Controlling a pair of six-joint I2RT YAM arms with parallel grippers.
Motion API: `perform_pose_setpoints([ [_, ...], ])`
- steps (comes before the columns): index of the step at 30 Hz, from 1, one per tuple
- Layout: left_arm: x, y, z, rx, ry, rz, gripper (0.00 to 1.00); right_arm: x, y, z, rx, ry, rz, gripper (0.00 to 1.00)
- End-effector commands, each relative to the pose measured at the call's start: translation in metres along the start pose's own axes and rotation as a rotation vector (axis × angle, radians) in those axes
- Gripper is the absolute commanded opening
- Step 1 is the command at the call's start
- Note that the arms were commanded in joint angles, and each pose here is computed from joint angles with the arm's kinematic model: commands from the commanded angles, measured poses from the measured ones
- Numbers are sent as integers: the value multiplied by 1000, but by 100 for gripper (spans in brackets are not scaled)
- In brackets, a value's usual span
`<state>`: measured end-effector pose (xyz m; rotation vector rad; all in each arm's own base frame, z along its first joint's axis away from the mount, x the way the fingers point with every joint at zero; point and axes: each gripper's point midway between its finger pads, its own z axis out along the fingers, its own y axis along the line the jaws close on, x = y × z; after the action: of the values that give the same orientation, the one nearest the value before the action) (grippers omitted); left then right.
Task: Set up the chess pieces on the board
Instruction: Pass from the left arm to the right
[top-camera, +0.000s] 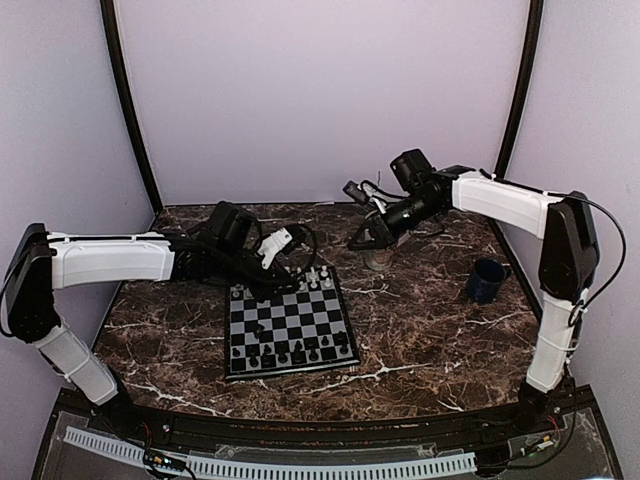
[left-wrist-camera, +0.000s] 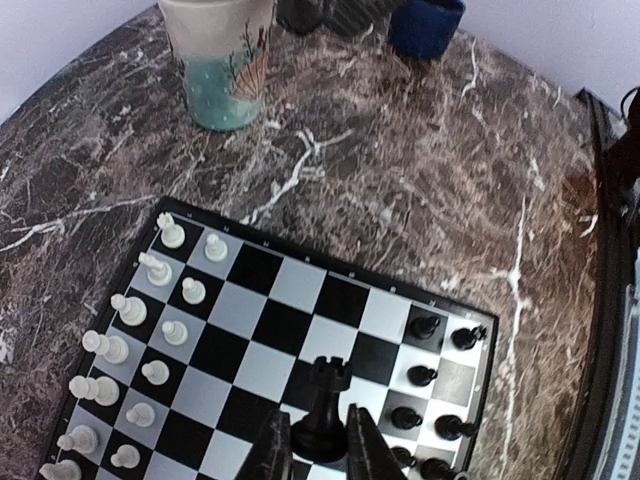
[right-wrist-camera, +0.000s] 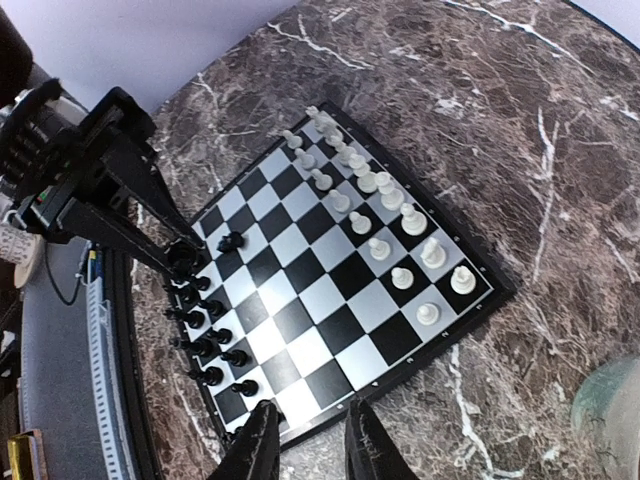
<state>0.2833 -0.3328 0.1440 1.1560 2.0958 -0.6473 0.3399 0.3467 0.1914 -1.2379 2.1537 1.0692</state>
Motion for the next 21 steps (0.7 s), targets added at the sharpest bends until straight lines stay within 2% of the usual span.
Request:
perform_pose_setpoints([
  [1,-50,-9,-19,48,-278,-97,17,-22,29,-3,-179,-67,86,26],
  [5,-62,-10,-23,63,-358,-137,17,-26,38,-1,-241,-76,126,30],
  [21,-67,-14,-18,102,-369,-158,18,-32,74,32,-378,-38,145,35],
])
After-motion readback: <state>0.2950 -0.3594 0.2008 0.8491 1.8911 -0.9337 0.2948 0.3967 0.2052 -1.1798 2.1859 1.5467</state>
